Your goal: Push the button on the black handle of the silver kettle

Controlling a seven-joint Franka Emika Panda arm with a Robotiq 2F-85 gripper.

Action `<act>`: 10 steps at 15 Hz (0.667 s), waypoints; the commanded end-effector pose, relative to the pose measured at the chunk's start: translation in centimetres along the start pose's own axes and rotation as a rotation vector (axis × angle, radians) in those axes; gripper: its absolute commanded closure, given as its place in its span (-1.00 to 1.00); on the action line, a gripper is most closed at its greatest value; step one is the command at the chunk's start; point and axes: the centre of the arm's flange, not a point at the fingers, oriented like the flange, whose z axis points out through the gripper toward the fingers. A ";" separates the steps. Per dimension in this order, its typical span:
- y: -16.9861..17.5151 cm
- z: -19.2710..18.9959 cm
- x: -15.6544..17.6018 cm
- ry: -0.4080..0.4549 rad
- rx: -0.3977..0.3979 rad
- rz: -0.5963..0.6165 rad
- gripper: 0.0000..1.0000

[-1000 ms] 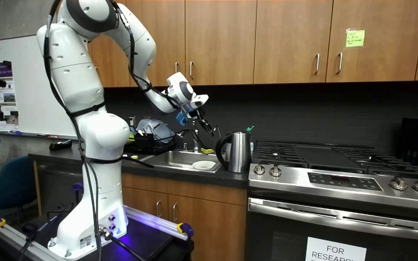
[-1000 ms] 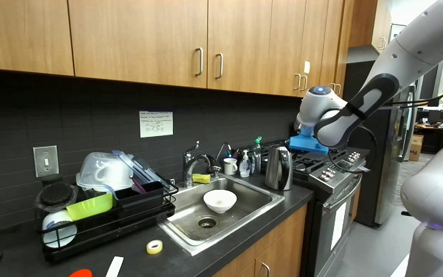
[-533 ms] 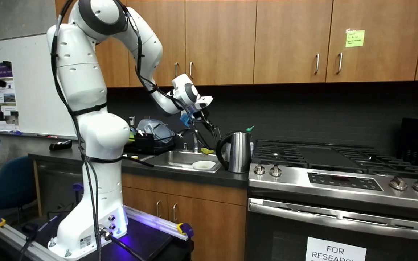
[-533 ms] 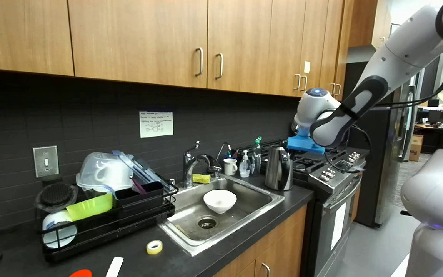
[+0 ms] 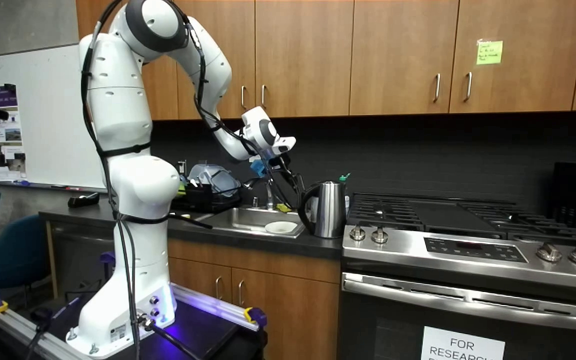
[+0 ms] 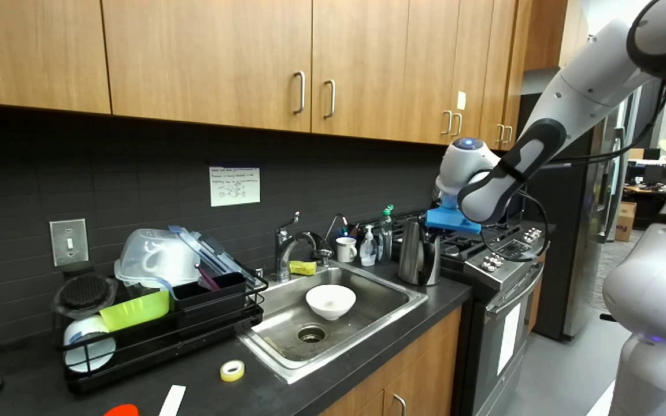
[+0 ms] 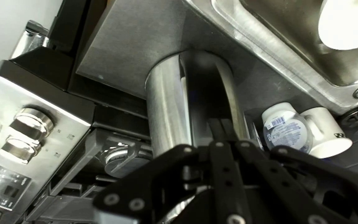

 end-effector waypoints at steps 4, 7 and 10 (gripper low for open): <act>-0.4 -0.2 2.3 0.042 -0.004 -0.022 1.00; -0.2 -0.4 3.0 0.053 0.000 -0.021 1.00; 0.2 0.0 2.8 0.044 -0.001 -0.012 1.00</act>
